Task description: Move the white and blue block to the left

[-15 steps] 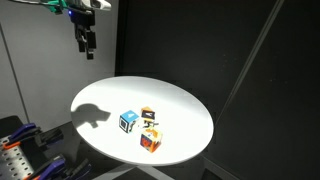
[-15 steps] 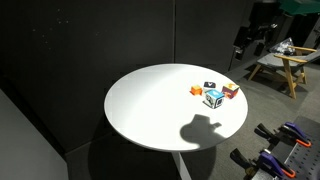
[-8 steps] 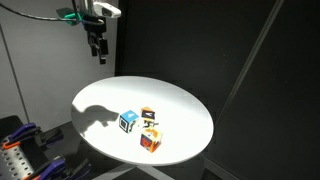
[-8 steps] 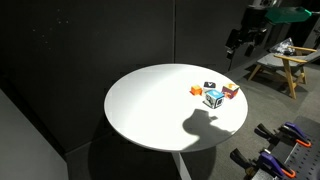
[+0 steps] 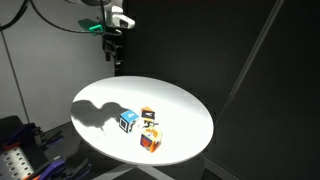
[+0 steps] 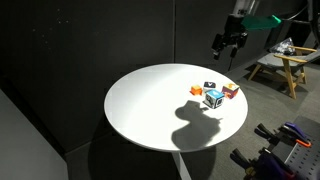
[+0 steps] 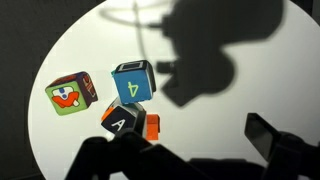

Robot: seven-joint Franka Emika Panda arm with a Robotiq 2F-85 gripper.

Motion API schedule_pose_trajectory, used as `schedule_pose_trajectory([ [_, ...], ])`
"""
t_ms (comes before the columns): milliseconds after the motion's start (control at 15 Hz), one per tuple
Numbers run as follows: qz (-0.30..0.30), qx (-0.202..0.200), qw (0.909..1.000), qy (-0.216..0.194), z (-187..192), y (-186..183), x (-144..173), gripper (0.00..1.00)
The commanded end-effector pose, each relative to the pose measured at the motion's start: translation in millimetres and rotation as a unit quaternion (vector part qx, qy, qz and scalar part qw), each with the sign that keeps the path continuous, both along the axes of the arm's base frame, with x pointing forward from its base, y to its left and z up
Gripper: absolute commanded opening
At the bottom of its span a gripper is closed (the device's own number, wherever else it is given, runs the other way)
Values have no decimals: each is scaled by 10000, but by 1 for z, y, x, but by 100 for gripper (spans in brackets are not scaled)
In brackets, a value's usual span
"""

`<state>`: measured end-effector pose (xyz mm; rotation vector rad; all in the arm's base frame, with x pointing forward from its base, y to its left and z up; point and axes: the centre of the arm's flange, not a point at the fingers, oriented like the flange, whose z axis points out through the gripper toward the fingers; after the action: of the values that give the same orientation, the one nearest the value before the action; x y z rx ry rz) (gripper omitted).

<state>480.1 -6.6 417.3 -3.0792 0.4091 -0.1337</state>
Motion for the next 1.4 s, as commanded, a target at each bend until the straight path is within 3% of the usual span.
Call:
schedule_pose_trajectory([
  [0,249,-164,9996,28,-8,-20,42,100],
  [400,619,-389,9973,113,-28,-42,73,100],
  [467,455,-297,9985,114,-30,-34,55,100],
  [1333,558,-323,9978,137,-43,-42,62,100],
])
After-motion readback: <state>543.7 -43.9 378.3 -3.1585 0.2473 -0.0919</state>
